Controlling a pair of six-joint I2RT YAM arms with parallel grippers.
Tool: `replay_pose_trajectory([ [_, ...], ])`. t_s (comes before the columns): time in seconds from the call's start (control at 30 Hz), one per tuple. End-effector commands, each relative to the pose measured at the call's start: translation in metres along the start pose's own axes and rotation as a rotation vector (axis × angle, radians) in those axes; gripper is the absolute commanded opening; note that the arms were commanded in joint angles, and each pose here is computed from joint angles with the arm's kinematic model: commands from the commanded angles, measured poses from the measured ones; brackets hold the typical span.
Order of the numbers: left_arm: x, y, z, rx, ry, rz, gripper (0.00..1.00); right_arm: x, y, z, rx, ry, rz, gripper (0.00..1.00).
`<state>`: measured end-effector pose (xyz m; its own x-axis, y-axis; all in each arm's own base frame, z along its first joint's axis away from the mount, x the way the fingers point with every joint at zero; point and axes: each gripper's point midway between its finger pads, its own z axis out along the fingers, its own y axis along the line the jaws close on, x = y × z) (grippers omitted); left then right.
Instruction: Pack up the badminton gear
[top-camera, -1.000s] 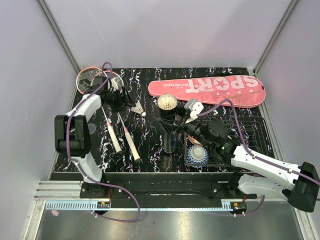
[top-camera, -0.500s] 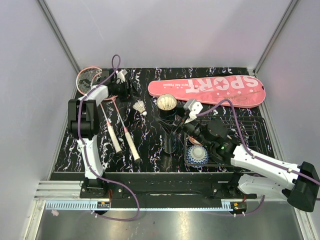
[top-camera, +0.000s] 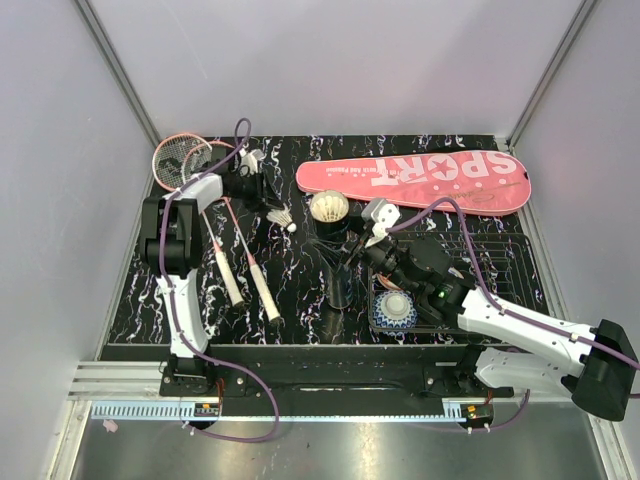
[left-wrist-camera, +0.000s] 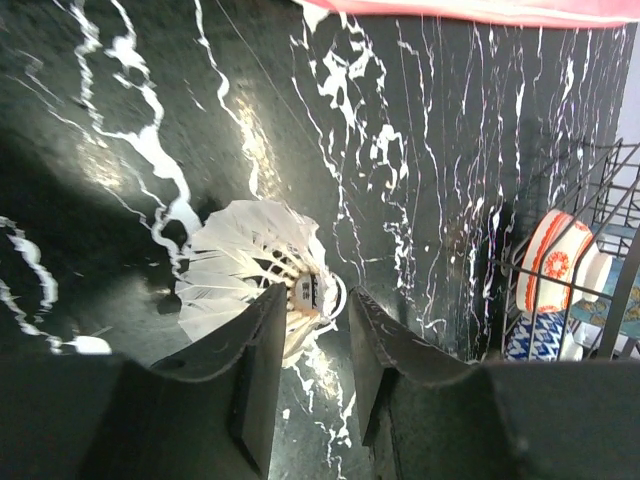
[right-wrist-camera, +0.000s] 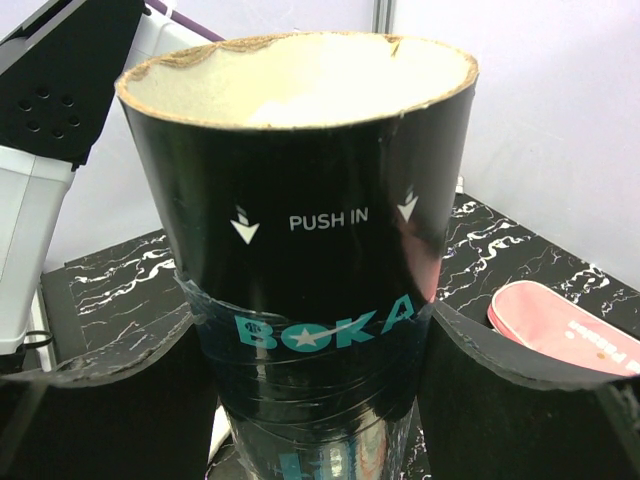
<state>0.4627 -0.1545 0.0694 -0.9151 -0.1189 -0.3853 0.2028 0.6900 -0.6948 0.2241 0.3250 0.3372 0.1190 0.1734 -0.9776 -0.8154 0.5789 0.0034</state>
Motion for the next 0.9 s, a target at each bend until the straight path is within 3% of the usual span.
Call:
replay_pose_trajectory([
  [0.0, 0.013, -0.009, 0.009, 0.001, 0.046, 0.028, 0.34, -0.047, 0.001, 0.001, -0.01, -0.129, 0.003, 0.41],
  [0.13, 0.012, -0.019, 0.001, -0.009, 0.041, 0.019, 0.17, -0.046, -0.001, -0.001, -0.004, -0.127, -0.001, 0.41],
  [0.23, -0.01, -0.045, -0.035, -0.074, -0.051, 0.056, 0.03, -0.042, -0.001, 0.004, -0.005, -0.095, -0.011, 0.41],
  [0.27, -0.019, -0.069, -0.063, -0.093, -0.1, 0.089, 0.0, -0.039, -0.002, 0.006, 0.0, -0.083, -0.014, 0.41],
  [0.43, -0.042, -0.138, -0.178, -0.272, -0.371, 0.163, 0.0, -0.025, -0.012, 0.03, 0.043, 0.016, -0.056, 0.4],
  [0.57, -0.021, -0.22, -0.263, -0.211, -0.58, 0.277, 0.0, -0.013, -0.021, 0.054, 0.013, 0.079, -0.075, 0.4],
  [0.67, 0.0, -0.265, -0.302, -0.14, -0.687, 0.395, 0.0, -0.001, -0.027, 0.071, -0.051, 0.125, -0.113, 0.4],
  [0.87, 0.044, -0.32, -0.349, -0.016, -0.781, 0.68, 0.0, 0.014, -0.021, 0.089, -0.178, 0.197, -0.245, 0.39],
])
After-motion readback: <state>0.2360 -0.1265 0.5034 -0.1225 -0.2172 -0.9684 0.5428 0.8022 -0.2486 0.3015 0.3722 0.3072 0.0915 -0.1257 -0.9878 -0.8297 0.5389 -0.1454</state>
